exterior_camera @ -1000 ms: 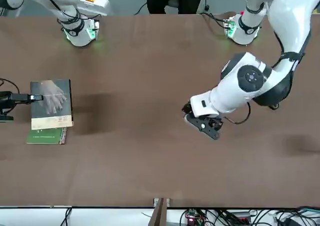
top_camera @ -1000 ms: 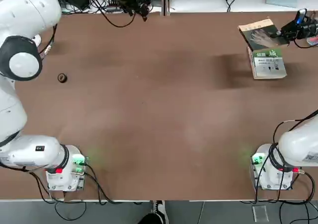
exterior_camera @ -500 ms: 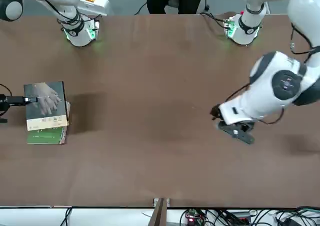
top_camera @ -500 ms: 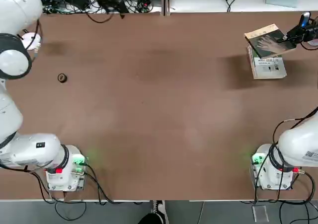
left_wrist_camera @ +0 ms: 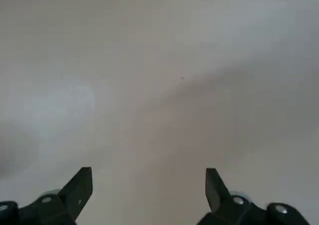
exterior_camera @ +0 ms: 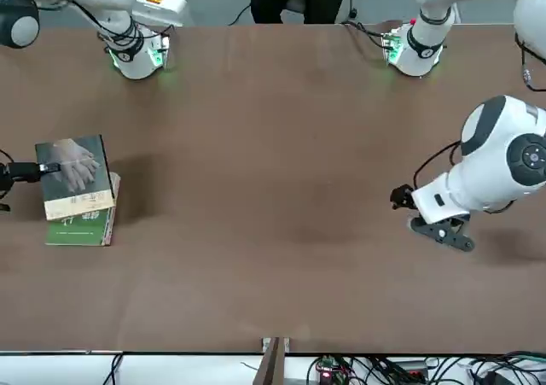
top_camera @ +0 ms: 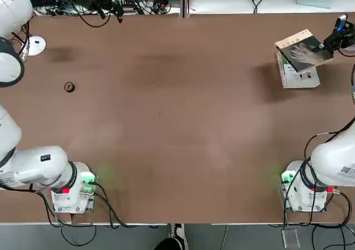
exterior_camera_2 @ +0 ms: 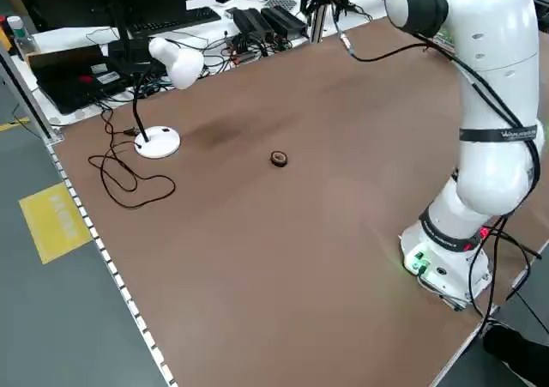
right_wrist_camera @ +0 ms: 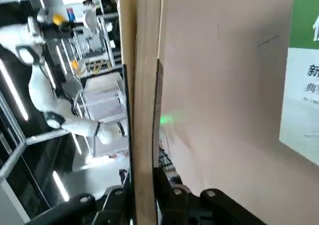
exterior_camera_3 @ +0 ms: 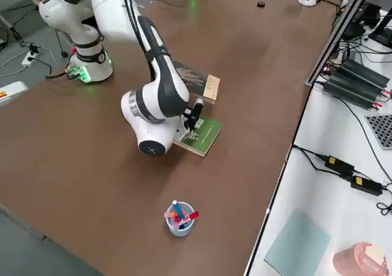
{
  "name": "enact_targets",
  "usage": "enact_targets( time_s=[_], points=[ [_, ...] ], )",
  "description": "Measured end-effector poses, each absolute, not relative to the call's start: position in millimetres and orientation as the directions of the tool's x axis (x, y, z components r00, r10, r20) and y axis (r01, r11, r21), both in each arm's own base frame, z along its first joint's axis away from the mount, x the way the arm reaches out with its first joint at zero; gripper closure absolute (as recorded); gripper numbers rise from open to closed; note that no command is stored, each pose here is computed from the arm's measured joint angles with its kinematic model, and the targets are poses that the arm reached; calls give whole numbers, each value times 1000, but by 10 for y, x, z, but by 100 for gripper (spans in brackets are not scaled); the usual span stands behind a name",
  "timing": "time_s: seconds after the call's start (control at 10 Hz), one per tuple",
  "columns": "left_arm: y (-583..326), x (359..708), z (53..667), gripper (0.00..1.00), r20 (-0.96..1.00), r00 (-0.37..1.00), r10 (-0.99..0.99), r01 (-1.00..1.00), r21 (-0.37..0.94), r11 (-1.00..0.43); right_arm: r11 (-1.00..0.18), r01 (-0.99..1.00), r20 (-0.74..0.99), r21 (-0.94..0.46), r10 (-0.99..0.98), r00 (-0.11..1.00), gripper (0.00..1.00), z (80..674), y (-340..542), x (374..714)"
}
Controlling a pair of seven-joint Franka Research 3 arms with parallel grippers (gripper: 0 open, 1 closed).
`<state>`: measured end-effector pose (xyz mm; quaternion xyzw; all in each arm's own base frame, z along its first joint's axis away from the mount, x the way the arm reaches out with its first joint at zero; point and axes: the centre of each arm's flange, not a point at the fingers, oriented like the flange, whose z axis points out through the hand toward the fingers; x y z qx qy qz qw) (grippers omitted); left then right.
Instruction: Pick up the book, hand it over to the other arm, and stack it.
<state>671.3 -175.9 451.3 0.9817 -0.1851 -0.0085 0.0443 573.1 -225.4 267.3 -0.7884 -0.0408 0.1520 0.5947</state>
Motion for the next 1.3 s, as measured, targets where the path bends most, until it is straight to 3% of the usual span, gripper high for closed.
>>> enact_targets(
  time_s=[0.7,1.3],
  points=[
    [-1764,6440,4632,0,-25,950,-310,-310,16,-951,-277,-117,-166,-954,158,973,81,2455,-2869,5556],
    [-1284,6372,4930,0,-34,935,-354,-355,-46,-934,-303,-93,-126,-948,91,988,81,2177,-3010,5708]
  ],
)
